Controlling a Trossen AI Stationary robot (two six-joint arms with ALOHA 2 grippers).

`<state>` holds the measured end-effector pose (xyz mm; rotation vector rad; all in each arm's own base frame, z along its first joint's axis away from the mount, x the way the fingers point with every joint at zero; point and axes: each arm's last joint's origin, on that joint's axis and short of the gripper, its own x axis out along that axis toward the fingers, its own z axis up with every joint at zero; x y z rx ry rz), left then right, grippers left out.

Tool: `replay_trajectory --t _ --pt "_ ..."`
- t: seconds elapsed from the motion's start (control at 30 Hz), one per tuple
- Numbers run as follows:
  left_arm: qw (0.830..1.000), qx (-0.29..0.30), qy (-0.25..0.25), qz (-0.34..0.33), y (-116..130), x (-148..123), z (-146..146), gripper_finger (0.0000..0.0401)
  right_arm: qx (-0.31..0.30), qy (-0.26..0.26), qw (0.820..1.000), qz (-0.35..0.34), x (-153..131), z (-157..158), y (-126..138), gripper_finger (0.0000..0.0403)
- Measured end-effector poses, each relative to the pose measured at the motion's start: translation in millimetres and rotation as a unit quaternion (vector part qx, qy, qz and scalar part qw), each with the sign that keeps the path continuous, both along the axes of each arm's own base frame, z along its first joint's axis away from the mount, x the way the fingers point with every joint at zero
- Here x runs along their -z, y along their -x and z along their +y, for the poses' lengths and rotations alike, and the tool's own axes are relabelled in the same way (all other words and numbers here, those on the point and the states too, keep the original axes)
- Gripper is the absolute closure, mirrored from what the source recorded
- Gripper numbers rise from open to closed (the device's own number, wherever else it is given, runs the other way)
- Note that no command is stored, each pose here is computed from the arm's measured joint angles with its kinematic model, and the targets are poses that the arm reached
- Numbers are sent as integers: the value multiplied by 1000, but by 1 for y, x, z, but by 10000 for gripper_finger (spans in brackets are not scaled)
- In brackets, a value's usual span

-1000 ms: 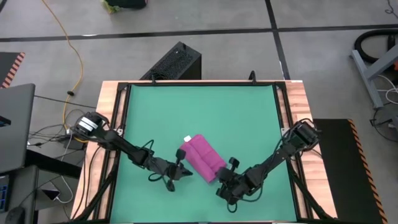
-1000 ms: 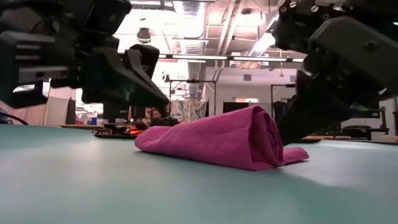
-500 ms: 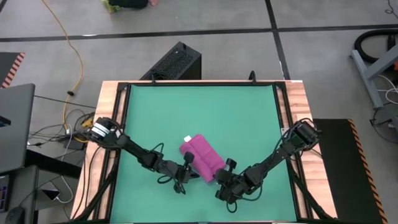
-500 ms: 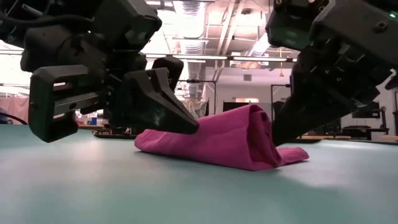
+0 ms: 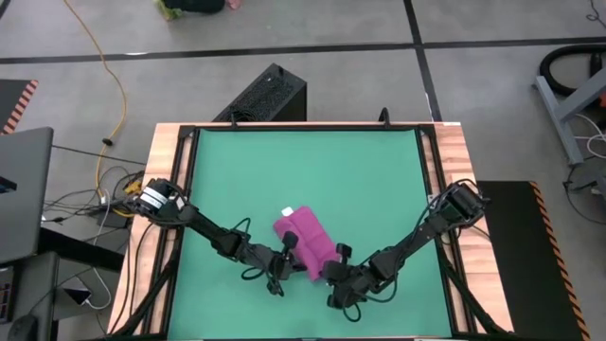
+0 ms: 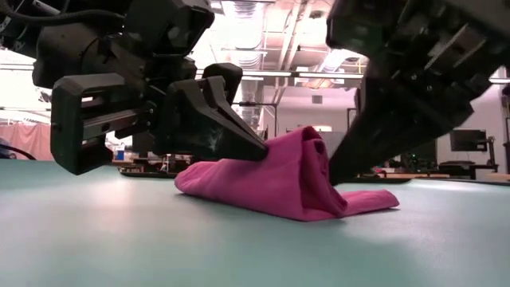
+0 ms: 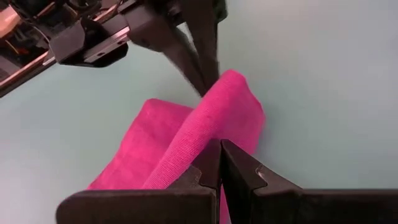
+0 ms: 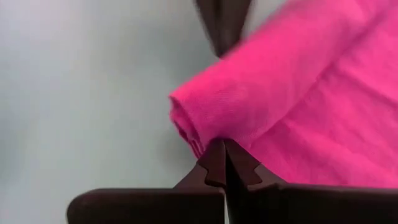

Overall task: Roll towel into tight, uniform cylinder
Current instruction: Roll the pink towel

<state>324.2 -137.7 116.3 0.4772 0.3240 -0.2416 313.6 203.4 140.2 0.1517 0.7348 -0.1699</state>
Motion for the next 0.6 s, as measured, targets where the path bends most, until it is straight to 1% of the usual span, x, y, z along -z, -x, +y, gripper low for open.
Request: replay_trajectory --t 0.17,0.4,0.6 --pt "1000 0 0 0 0 0 0 401 -33 -9 999 -13 -4 -2 -8 393" --pt "1000 -1 3 -5 -1 -2 0 401 -36 -18 999 -6 -3 -7 -11 393" --pt "1000 2 2 -22 -8 -10 -3 401 -57 -41 997 10 -2 -9 -12 393"
